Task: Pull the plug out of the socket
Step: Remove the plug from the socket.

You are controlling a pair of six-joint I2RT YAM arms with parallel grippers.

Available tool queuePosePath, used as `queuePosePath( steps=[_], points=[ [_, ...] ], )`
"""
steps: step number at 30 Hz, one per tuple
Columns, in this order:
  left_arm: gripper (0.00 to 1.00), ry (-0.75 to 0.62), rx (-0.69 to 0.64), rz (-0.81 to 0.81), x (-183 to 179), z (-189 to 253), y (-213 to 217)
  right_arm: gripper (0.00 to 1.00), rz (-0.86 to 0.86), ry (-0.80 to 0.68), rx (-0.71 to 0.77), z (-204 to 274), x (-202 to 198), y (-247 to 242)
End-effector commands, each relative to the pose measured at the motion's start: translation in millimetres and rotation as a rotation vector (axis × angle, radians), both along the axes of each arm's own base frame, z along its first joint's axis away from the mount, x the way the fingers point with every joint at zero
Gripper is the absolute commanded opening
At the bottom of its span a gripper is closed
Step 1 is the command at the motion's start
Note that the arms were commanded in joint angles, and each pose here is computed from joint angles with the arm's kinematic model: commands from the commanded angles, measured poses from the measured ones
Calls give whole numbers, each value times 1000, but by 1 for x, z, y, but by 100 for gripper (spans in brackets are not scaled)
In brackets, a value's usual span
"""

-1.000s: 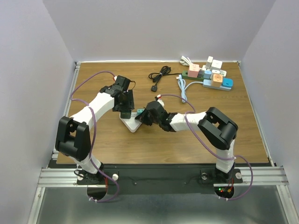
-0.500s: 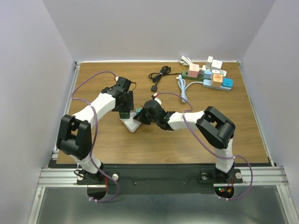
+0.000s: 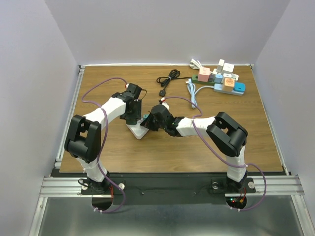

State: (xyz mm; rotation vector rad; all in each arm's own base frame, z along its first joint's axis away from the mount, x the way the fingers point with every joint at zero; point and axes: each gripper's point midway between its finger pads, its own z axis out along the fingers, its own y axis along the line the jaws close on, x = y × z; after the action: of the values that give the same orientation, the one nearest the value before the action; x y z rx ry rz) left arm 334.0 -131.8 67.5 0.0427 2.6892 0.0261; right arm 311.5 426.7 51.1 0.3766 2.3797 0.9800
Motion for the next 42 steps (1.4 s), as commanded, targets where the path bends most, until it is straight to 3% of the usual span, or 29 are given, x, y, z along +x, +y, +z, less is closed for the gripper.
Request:
queuePosePath(
  steps=[1,13,19,30,37,42],
  points=[
    [0,-25,-51,-41,7,12,-17,0,86,347,-557,-145,-92,-112],
    [0,-56,-84,-79,14,37,-26,0,168,413,-542,-167,-105,-92],
    [0,-157,-141,-97,33,94,-37,1,144,486,-608,-191,-125,-119],
    [0,-186,-195,-91,45,118,-36,0,150,555,-720,-212,-146,-152],
    [0,-269,-131,31,84,145,13,0,158,518,-705,-193,-145,-155],
    [0,-297,-31,183,130,135,66,0,195,450,-631,-158,-137,-140]
  ],
)
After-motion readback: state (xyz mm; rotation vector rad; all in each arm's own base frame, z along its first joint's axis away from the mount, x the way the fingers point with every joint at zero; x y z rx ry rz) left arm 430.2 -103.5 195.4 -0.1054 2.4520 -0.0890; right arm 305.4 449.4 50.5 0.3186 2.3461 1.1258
